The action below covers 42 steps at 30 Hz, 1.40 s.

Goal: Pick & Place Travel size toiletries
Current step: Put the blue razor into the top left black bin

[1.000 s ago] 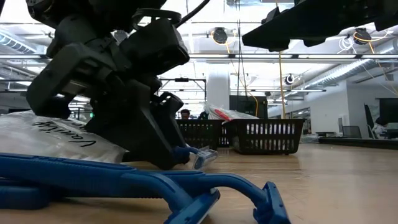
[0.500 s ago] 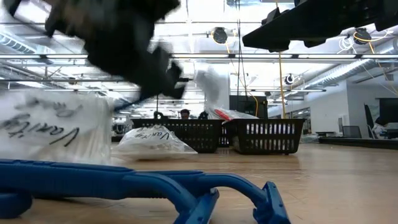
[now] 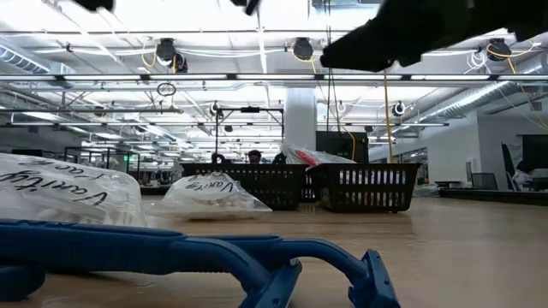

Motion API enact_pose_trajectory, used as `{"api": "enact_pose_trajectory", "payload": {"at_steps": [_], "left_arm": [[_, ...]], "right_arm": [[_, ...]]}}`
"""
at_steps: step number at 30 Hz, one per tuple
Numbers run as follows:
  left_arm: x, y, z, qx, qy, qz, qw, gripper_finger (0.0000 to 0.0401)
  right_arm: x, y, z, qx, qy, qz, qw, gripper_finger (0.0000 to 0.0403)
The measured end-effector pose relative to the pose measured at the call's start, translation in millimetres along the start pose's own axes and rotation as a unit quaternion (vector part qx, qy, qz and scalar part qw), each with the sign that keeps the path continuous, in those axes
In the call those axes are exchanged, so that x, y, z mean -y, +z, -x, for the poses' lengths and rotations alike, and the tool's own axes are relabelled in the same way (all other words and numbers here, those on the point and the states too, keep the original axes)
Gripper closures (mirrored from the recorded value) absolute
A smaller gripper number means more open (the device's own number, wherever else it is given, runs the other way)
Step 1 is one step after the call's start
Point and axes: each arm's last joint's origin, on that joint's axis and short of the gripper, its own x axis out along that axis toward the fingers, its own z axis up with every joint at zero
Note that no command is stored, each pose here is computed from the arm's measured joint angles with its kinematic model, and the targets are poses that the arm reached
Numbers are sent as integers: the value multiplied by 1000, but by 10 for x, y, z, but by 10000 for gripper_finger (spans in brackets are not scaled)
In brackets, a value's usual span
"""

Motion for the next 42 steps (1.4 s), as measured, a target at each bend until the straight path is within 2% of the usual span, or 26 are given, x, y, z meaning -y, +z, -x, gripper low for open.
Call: {"api": "enact_pose_trajectory", "payload": {"at_steps": [2,8,14,18,33,42], "left_arm": [[-93,-86,28,24,27,-5,999,389],[-369,-209,4,130,38,1,991,389],[-526,-493,-71,102,47,33,993,389],[-562,-584,-96,96,47,36,994,389],[-543,-531,-113,111,25,55,992,389],[-535,-583,-315,112,18,55,992,389]], "right_arm": [[41,17,-37,16,-9,-26,999,206],[178,15,-166,51,-41,-58,996,206],[260,60,-220,97,-57,-81,990,206],[269,110,-214,121,-31,-87,988,206],[277,92,-223,114,-26,-79,990,206],[275,85,-224,111,-26,-76,991,206]]}}
